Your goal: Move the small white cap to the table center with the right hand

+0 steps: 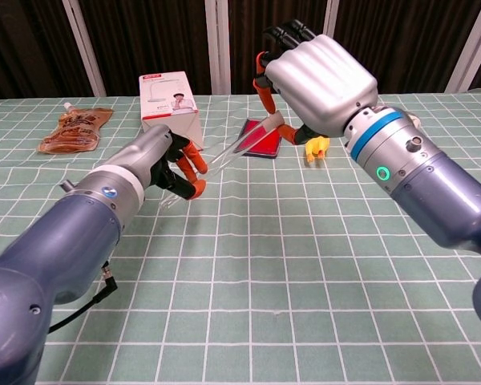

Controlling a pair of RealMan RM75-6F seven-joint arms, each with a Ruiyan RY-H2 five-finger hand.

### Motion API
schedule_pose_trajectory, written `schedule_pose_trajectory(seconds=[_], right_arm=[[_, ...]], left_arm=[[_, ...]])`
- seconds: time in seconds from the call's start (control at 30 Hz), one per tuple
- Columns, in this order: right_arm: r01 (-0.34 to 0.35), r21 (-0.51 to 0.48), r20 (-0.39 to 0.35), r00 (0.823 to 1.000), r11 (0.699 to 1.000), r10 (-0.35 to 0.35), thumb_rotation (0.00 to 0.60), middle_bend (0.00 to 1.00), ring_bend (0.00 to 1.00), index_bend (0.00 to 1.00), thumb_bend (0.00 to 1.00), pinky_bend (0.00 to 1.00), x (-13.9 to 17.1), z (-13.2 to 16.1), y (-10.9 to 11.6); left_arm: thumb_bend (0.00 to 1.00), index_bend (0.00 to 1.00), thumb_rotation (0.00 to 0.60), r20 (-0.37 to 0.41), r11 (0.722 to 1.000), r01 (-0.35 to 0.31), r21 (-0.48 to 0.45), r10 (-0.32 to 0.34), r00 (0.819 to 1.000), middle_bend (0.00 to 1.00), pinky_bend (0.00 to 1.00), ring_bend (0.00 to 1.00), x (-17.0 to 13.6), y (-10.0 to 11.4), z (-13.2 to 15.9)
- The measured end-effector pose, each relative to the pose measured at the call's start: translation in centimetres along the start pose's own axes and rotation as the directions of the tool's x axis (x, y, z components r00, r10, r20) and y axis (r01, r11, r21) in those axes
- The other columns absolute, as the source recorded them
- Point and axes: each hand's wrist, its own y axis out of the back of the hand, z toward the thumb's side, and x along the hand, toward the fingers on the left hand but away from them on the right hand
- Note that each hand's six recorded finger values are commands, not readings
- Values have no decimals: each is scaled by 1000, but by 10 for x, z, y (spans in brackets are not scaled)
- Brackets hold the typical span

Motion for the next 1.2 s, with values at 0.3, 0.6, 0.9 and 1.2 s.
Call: schedule_pose_trajectory(seconds=[0.3,0.6,0.9,1.2], right_arm=[[0,-7,-5,1000,1000,0,600,297,43,602,360,0,1,2,1],[2,-1,2,1000,1000,-2,600,197,9,331,360,0,1,-1,4],[-14,31,27,1000,999,13,600,2,0,0,359,0,4,-10,7],[-17,31,65,998,999,15,600,0,0,0,360,0,11,-27,17]], left_arm=[[642,482,600,8,1000,-6,-7,6,1000,524,90,164,1,2,3],[642,482,600,29,1000,-20,-7,21,999,524,91,164,0,6,7],[642,482,600,67,999,-52,18,50,996,524,91,165,-1,12,8],[643,484,600,126,989,-82,126,66,990,526,90,175,-2,18,3]])
